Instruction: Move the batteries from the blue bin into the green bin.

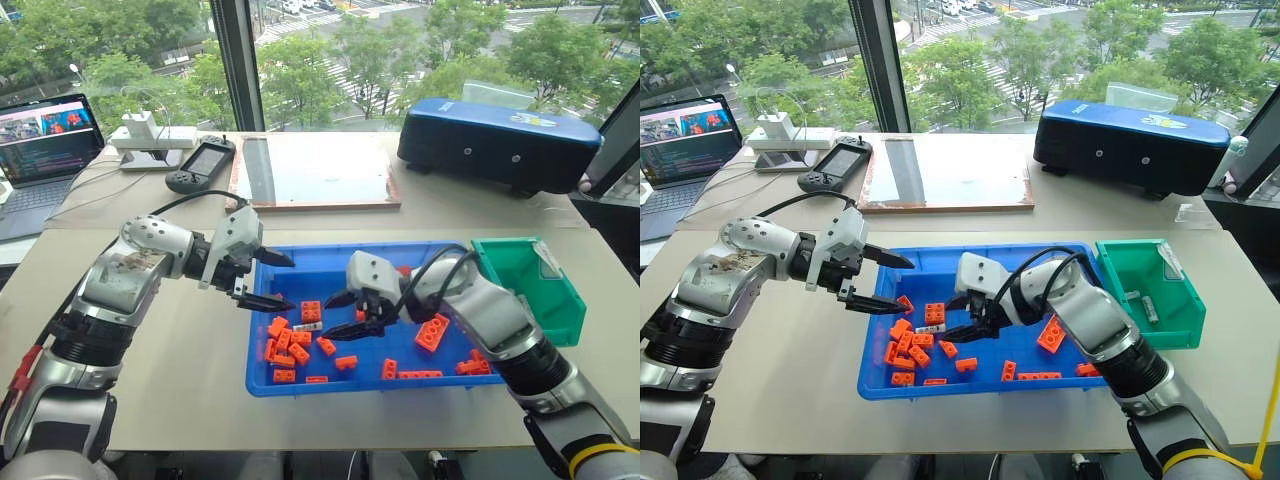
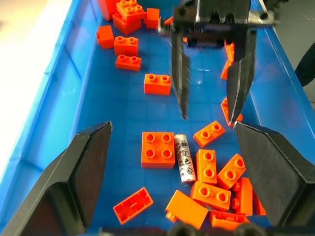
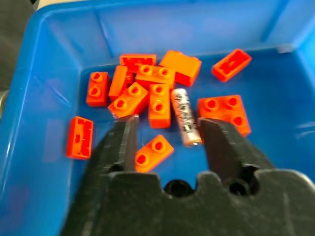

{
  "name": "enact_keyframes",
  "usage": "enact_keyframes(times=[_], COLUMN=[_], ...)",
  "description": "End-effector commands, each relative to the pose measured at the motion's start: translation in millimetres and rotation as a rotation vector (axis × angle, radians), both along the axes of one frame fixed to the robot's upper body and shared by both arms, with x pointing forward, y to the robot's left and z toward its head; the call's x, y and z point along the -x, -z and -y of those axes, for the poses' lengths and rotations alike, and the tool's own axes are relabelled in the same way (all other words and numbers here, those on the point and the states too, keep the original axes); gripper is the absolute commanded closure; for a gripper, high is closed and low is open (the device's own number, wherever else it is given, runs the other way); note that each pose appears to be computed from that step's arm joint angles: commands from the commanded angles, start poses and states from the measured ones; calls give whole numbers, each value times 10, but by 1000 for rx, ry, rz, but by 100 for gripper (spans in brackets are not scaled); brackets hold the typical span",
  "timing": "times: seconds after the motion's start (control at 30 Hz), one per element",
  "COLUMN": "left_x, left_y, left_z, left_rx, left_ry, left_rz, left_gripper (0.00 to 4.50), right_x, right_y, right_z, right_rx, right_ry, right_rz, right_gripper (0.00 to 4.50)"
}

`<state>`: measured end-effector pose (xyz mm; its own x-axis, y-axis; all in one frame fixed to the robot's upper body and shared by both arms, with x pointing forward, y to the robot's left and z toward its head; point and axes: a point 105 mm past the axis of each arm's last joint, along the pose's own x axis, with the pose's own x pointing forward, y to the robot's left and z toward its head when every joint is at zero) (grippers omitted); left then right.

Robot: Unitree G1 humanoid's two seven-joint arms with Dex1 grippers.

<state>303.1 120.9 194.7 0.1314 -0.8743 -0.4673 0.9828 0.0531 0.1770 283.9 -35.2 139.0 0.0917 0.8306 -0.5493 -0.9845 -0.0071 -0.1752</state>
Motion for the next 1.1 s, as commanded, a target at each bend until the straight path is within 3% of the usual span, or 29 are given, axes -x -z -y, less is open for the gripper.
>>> enact_keyframes(times=[0.03, 0.7, 0.9, 1.03, 1.1], left_x=[57, 151, 166, 180, 206], left_y=[-98, -67, -60, -50, -28], left_z=[-21, -26, -13, -4, 19], left_rx=[5, 6, 9, 13, 21], left_ry=[8, -8, -4, -1, 4], left_rz=[29, 17, 13, 9, -1], left_gripper=[23, 23, 23, 23, 23], right_x=[8, -308, -304, -299, -305], right_y=[-24, 263, 256, 143, -91], right_z=[-67, -115, -138, -88, 8], right_rx=[-24, 13, 0, -17, -60], right_ry=[-25, 16, 12, 15, 31], right_rz=[18, 54, 56, 81, 101], right_gripper=[273, 273, 429, 428, 428])
